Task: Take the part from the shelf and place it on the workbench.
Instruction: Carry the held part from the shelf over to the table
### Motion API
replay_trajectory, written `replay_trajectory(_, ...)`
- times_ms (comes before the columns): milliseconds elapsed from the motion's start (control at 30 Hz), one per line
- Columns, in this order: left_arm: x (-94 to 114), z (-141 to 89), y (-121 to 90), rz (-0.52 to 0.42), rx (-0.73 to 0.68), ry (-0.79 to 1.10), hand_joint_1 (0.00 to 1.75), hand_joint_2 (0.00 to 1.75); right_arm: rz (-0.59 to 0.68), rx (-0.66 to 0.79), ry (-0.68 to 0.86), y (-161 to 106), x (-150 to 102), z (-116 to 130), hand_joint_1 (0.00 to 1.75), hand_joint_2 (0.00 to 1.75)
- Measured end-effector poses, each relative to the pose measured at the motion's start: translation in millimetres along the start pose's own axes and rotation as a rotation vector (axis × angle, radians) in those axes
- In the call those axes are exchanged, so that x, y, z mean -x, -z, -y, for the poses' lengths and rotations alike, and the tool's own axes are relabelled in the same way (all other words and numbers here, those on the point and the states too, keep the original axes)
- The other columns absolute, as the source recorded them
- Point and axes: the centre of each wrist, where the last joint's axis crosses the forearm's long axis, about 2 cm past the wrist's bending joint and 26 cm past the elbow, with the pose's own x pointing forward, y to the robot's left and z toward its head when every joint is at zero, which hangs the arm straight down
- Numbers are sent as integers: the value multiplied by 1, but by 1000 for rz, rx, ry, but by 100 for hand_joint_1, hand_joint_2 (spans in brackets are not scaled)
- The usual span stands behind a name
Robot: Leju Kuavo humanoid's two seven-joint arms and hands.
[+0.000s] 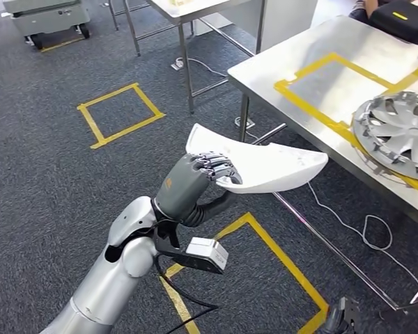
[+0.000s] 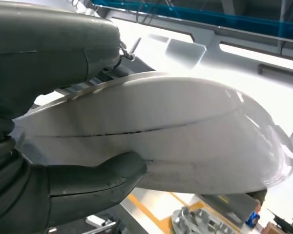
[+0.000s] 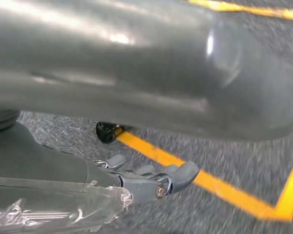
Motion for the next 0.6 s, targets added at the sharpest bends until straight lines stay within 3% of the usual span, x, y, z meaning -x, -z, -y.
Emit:
replay_trajectory(167, 5, 6, 1, -51, 24, -5, 175, 175, -11, 8, 6, -2, 7, 7, 0, 0)
replay_trajectory(600, 2, 12, 16, -76, 22, -26, 175, 175, -34, 10, 3, -7, 23, 23, 0, 0)
